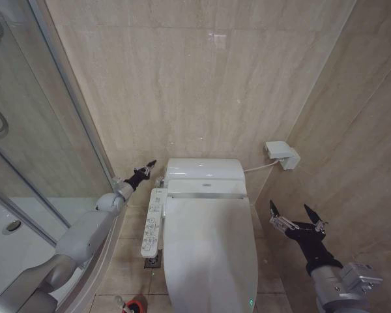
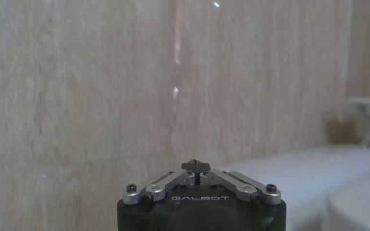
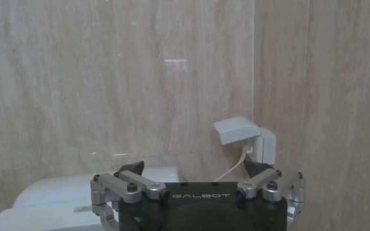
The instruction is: Open the toilet lid, clean the toilet bowl with a toilet brush, close the toilet lid, and flush.
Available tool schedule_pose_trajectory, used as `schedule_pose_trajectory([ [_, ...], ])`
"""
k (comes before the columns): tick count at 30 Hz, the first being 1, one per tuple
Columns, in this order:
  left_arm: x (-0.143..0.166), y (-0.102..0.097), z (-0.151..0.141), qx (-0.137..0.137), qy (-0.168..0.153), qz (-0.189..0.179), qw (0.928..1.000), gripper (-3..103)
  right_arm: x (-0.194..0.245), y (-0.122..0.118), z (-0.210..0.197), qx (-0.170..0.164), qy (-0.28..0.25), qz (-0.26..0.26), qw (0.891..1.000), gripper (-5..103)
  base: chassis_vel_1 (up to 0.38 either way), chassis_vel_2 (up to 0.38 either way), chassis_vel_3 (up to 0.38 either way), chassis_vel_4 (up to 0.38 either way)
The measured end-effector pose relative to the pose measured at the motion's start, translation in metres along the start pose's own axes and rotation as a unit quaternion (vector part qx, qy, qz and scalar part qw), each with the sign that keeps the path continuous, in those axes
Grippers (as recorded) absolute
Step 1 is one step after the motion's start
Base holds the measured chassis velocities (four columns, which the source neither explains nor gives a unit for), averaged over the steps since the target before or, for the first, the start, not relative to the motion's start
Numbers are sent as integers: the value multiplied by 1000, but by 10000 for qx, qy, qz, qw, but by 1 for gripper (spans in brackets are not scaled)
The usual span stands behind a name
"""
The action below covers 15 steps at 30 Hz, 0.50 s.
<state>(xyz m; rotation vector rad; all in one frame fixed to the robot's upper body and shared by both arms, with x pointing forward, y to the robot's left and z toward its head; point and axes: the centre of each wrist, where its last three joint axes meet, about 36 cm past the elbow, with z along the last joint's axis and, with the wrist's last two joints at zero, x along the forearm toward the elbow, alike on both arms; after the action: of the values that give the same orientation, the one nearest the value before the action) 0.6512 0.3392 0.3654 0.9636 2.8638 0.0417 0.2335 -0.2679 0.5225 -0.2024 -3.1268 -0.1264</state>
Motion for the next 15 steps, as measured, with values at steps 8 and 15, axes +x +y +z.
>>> schedule_pose_trajectory([
  [8, 11, 20, 8, -147, 356, 457, 9982, 0, 0, 0, 0, 0, 0, 0, 10000, 100, 0, 0, 0, 0],
  [15, 7, 18, 23, -66, 509, 578, 9970, 0, 0, 0, 0, 0, 0, 0, 10000, 100, 0, 0, 0, 0],
])
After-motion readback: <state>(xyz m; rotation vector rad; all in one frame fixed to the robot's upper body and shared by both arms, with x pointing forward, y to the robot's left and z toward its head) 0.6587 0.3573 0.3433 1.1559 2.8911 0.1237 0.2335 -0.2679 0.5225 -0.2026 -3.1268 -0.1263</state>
